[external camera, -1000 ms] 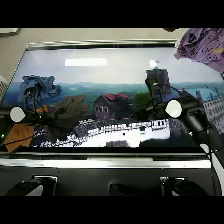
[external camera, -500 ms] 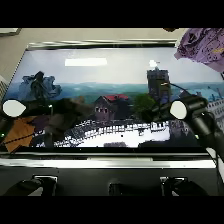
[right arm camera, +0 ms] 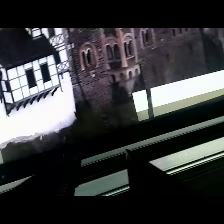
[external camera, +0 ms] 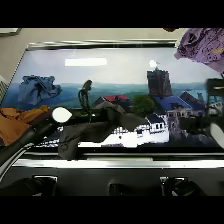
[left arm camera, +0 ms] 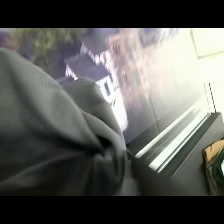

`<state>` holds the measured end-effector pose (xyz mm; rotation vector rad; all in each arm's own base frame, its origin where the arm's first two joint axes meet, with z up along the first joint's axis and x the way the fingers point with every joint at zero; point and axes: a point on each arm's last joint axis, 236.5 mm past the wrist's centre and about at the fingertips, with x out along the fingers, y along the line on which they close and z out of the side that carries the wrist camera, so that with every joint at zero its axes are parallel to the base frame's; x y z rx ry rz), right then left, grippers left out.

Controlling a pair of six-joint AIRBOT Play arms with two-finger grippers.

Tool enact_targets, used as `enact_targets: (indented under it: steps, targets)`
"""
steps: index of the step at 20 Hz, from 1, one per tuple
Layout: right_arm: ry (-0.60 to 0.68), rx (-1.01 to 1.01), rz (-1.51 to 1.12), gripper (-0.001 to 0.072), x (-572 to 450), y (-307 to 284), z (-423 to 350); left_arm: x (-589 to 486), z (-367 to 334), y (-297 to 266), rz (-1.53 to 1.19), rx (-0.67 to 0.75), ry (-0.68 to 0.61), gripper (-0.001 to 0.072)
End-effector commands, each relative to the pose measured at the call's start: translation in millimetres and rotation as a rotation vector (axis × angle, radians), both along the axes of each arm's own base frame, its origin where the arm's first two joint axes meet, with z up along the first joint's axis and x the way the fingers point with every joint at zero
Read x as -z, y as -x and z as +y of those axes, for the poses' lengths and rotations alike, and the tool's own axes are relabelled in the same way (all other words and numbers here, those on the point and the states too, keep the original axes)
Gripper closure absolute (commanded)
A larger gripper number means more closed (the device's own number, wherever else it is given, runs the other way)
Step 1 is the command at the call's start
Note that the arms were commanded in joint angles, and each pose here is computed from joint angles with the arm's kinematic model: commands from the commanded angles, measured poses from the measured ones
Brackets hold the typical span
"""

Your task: Fold the clothes and pants, and hang the long-sleeved shirts on hangers.

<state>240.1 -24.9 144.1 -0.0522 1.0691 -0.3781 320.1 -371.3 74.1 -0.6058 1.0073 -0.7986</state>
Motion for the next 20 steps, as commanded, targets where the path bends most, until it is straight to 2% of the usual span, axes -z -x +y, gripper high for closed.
enact_targets:
  steps: [1,4,6,7,8,10,11,12,14,15,16,20]
  targets:
    - [-0.009,0.134,-0.093,0.0326,-18,15,-20,15,8,0,0.065,0.024,-0.013,0.0037]
    - [-0.082,0.178,-0.104,0.0322,-5,4,-6,-3,84,-16,0.047,0.01,-0.086,0.0039]
    - [-0.125,0.212,-0.031,0.0225,17,-5,3,-15,146,-27,0.025,-0.055,-0.146,0.0039]
    - [-0.197,0.231,0.027,0.0224,34,-11,10,-24,175,-32,0.017,-0.106,-0.16,0.0039]
    - [-0.339,0.242,0.079,0.0224,52,-22,23,-32,199,-35,0.013,-0.155,-0.16,0.0039]
    - [-0.723,0.191,0.067,0.0224,66,-69,56,-46,242,-42,-0.002,-0.259,-0.157,0.004]
    - [-0.863,0.162,0.029,0.0223,66,-92,59,-51,261,-46,-0.011,-0.309,-0.156,0.004]
    - [-0.926,0.122,-0.003,0.0219,72,-110,51,-54,274,-48,-0.015,-0.347,-0.156,0.004]
    - [-0.938,0.072,0.037,0.0219,100,-118,41,-55,295,-52,-0.011,-0.401,-0.157,0.004]
    - [-0.931,0.032,0.075,0.0196,116,-117,44,-54,302,-54,-0.009,-0.42,-0.157,0.004]
    - [-0.935,0.012,0.102,0.0118,131,-117,47,-54,307,-55,-0.01,-0.434,-0.158,0.004]
    - [-1.084,-0.036,0.171,0.0116,176,-132,70,-54,313,-56,-0.008,-0.451,-0.158,0.004]
